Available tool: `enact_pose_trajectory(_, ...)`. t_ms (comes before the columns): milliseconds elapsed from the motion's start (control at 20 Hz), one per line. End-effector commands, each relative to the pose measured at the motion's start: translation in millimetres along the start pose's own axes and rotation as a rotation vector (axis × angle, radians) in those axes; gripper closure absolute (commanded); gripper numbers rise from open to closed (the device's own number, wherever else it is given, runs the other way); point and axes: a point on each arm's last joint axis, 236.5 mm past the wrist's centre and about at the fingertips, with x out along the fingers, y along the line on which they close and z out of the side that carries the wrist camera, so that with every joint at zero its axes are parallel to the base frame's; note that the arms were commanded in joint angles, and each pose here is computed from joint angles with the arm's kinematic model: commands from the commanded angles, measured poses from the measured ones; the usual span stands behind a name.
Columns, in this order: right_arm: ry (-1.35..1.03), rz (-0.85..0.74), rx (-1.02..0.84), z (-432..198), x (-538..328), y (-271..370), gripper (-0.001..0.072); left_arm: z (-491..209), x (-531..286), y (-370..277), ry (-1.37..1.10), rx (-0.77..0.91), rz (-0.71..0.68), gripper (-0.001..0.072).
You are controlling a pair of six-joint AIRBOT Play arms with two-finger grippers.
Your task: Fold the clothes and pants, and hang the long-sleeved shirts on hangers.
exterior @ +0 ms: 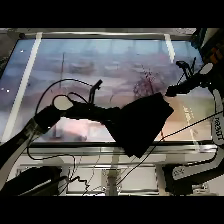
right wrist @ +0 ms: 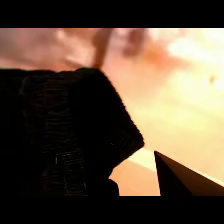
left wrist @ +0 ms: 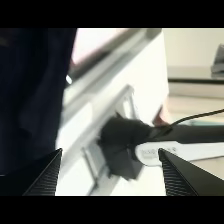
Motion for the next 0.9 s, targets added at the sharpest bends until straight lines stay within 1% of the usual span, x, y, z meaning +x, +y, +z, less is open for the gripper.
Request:
enact_pose_trajectory(0, 0.044, 0.105, -0.097, -11.0, 20.3, 18.6, 0.0039, 21.6, -28.5, 14.9, -0.078, 0.028, 0.056, 0.0015)
enact_pose_trajectory(100, 0.071, 0.125, -0.091, -20.6, 33.5, 23.5, 0.0015, 24.8, -29.9, 18.6, -0.085, 0.02, 0.061, 0.0015)
enact_pose_trajectory(250, 0.104, 0.138, -0.089, -31.3, 46.5, 24.9, 0.0017, 24.8, -28.0, 21.6, -0.08, 0.014, 0.064, 0.0015)
enact_pose_trajectory(500, 0.013, 0.047, -0.07, -8.4, 57.2, 1.6, 0.0023, 24.9, -22.9, 29.2, -0.067, -0.004, 0.072, 0.0016)
enact_pose_trajectory(550, 0.018, 0.04, -0.056, -9.5, 58.3, -0.8, 0.0057, 25.6, -21.9, 30.9, -0.068, -0.007, 0.074, 0.0015)
enact_pose_trajectory(600, 0.039, 0.029, -0.008, -15.3, 61.2, -6.1, 0.0124, 26.3, -20.7, 32.9, -0.068, -0.012, 0.076, 0.0016)
enact_pose_trajectory(650, 0.067, 0.038, 0.038, -22.6, 66.0, -7.6, 0.0159, 26.4, -19.7, 34.4, -0.066, -0.016, 0.078, 0.0015)
enact_pose_trajectory(700, 0.101, 0.072, 0.077, -32.2, 70.4, -4.5, 0.0162, 26.1, -18.6, 36.2, -0.063, -0.02, 0.08, 0.0015)
enact_pose_trajectory(750, 0.133, 0.124, 0.116, -40.1, 73.7, 4.2, 0.0218, 26.2, -17.9, 37.1, -0.061, -0.023, 0.08, 0.0015)
enact_pose_trajectory(850, 0.141, 0.262, 0.178, -39.2, 73.7, 32.7, 0.0224, 26.2, -17.6, 37.5, -0.061, -0.023, 0.081, 0.0016)
